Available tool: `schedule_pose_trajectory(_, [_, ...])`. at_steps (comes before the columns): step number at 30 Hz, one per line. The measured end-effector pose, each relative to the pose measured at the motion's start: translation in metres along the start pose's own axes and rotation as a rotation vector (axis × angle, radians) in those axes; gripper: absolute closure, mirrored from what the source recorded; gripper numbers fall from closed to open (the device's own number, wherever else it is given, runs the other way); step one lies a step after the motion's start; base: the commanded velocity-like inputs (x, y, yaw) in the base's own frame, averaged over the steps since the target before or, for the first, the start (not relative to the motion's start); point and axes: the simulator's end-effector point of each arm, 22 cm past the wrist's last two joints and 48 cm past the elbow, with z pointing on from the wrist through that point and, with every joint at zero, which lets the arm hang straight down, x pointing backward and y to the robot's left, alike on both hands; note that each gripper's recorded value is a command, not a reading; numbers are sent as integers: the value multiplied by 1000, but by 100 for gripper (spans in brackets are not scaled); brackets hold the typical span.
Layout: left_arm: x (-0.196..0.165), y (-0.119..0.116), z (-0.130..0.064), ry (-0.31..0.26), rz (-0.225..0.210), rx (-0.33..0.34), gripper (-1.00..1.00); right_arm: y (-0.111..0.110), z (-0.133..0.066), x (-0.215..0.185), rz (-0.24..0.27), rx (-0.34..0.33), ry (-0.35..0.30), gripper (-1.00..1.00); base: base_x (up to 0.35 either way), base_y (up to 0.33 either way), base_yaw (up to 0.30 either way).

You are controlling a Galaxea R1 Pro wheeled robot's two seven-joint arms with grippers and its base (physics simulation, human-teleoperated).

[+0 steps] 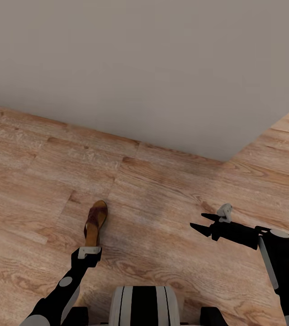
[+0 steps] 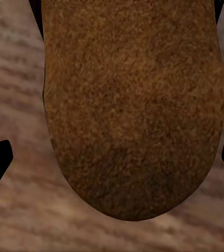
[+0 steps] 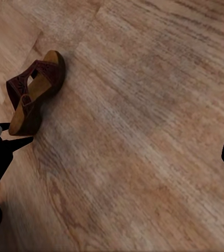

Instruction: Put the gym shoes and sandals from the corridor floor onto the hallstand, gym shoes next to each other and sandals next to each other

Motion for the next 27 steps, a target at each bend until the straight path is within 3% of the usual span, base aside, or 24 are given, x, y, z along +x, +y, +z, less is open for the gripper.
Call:
schedule_pose_trajectory(19, [0,-1,0,0,1,2,-100,0,0,0,0,-1,1,-100,26,0,0])
schedule_pose_trajectory(20, [0,-1,0,0,1,2,100,0,0,0,0,-1,1,-100,0,0,0])
schedule_pose_trajectory(27, [-2,-2,1,-2,-1,4,100,0,0,0,0,-1,1,-100,0,0,0])
